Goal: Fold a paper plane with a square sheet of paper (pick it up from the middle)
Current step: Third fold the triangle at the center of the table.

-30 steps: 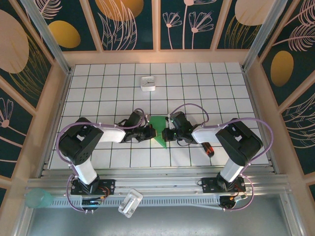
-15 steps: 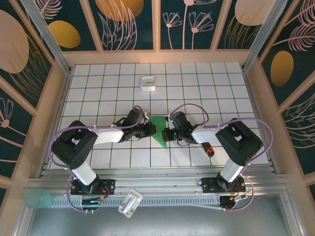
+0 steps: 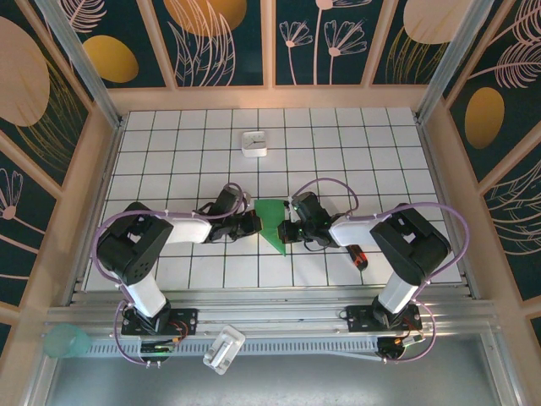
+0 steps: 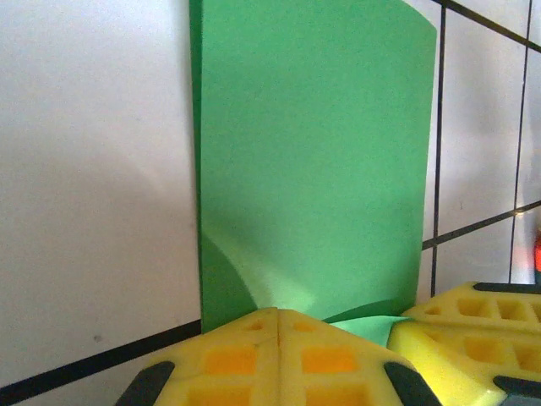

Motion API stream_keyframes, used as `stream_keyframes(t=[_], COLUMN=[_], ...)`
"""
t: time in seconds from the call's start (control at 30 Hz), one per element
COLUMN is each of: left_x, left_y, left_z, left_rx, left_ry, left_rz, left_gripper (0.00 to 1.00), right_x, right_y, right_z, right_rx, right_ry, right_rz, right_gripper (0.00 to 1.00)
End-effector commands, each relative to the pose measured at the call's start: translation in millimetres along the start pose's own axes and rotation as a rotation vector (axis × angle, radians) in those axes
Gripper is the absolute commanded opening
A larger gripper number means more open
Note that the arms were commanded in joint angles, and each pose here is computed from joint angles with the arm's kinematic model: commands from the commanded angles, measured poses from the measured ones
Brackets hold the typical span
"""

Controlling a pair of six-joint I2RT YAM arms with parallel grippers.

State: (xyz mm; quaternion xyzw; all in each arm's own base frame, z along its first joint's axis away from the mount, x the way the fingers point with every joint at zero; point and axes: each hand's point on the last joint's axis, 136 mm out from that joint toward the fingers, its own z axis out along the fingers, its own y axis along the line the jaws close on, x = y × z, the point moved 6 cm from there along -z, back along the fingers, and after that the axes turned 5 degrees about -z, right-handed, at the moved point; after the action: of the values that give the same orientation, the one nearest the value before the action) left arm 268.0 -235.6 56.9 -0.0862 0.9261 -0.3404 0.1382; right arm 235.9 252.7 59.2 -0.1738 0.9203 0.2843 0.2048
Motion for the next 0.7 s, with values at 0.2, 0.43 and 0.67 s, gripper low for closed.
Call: stream_keyframes(t=[0.2,0.43,0.67], left_x=[-3,1,6], left_y=[-12,-36,-38], left_z=[-19,-23,-6], left_rx=[0.031,0.158,0.18], left_ry=[-0.021,0.016,0.087], left_rz=[0.038,0.037,0.041], left_gripper=[0.06,0.1,0.11], right_x=[69,69,68], right_y=[-45,-45,-45], right_z=[7,8,8], right_rx=[0.204,0.205,0.205], right_ry=[0.276,0.277,0.274], right_rz=[0.052,0.053,0.054], right_gripper=[0.0,0.0,0.0])
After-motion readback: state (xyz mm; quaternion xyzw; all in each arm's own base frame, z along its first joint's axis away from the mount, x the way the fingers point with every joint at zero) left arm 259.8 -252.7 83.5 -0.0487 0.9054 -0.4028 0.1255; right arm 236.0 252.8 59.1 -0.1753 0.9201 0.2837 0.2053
